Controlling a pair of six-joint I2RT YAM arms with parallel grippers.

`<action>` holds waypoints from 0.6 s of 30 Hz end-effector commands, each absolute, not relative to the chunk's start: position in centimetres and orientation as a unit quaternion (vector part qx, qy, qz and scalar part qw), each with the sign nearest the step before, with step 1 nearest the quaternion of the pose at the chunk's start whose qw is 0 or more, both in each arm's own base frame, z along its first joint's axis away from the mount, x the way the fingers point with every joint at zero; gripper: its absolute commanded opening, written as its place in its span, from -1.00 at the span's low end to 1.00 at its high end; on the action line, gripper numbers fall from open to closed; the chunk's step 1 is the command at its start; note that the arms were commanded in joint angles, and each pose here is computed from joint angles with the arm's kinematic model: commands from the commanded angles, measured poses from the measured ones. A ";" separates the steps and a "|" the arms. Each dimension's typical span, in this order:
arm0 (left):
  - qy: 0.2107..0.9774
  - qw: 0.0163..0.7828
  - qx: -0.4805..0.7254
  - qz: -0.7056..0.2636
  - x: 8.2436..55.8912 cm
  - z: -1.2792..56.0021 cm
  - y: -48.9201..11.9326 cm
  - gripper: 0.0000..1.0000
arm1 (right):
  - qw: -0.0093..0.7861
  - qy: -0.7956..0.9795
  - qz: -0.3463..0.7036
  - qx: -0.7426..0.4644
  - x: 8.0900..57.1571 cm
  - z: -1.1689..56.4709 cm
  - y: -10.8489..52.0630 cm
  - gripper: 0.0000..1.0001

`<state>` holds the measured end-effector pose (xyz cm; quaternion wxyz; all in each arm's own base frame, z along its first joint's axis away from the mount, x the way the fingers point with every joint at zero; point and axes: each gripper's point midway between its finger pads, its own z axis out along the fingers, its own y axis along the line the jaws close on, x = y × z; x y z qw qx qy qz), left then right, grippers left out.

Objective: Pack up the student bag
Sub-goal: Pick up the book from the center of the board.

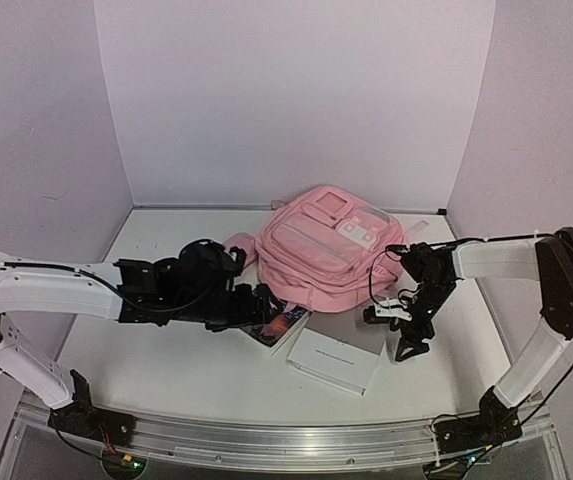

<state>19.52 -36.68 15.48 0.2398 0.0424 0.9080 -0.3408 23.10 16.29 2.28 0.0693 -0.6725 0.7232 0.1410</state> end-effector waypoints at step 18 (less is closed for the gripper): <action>0.916 0.164 0.036 -0.365 21.0 11.0 -43.6 0.73 | 0.153 0.741 0.119 -0.643 24.2 5.0 20.1 0.88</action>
